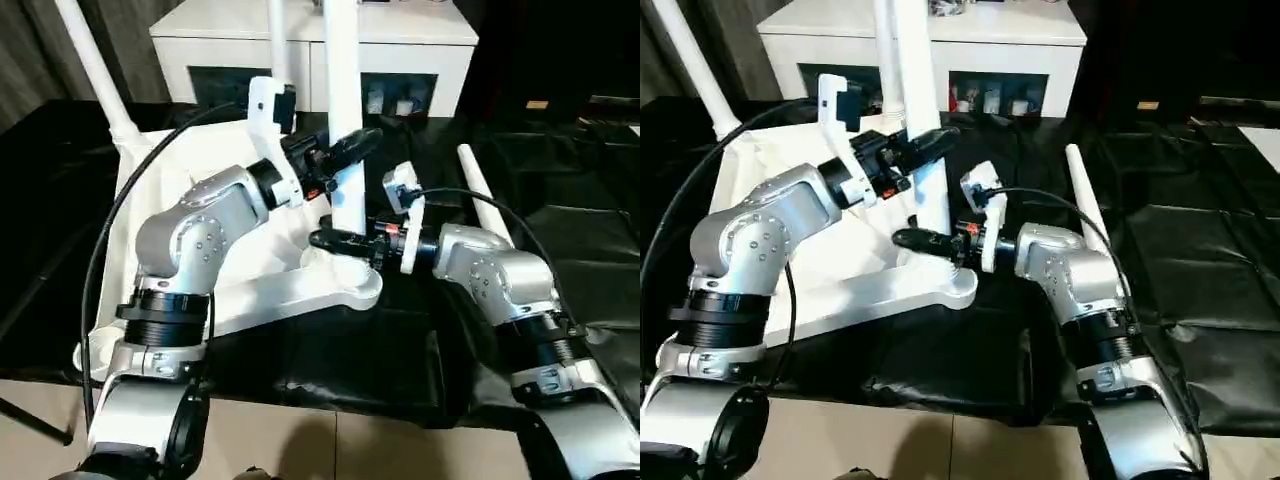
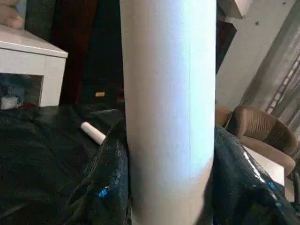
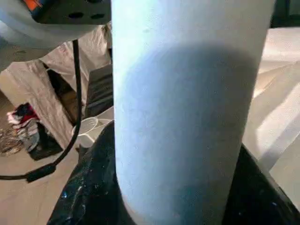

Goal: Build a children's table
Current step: Rotate leg to tighten

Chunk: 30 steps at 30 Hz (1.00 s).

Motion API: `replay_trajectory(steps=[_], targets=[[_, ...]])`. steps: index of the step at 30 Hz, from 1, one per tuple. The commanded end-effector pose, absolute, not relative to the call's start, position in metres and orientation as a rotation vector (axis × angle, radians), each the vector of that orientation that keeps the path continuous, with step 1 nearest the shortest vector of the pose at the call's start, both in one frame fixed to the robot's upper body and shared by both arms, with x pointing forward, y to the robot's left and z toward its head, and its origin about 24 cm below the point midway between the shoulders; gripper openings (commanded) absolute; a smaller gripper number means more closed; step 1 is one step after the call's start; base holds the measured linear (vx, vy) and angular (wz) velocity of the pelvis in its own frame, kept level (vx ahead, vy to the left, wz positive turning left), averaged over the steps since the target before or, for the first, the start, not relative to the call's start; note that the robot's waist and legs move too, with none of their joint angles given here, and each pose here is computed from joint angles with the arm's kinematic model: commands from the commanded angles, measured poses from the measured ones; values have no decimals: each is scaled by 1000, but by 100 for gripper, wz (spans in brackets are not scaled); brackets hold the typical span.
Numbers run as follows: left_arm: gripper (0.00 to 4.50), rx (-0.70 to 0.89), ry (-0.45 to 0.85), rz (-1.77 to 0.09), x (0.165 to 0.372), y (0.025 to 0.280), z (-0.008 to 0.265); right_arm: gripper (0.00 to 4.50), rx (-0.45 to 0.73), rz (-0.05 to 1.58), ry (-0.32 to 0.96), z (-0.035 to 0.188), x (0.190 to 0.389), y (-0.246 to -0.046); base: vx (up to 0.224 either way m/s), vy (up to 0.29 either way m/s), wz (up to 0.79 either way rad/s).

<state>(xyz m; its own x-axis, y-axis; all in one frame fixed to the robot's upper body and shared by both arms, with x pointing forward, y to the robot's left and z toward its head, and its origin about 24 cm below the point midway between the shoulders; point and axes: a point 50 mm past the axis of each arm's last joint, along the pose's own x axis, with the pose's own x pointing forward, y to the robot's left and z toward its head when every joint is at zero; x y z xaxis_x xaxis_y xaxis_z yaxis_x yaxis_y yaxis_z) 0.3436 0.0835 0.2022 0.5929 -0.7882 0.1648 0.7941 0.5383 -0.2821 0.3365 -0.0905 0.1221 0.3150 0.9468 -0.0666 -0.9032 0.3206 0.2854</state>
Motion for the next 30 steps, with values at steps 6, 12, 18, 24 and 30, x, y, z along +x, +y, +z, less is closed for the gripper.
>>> replay_trajectory(steps=[6,12,18,24,30], targets=[[188,-394,24,-1031,336,86,199,249,218,1232,167,131,338,-89,0,0,0],[185,-412,40,-1424,309,88,199,304,256,1395,179,135,326,-91,0,0,0],[185,-426,65,-1640,299,100,204,348,193,1592,266,131,309,-99,0,0,0],[185,-408,63,-1692,300,103,207,327,189,1680,319,128,301,-103,0,0,0],[185,-402,63,-1702,302,104,207,281,225,1709,337,129,298,-102,0,0,0]])
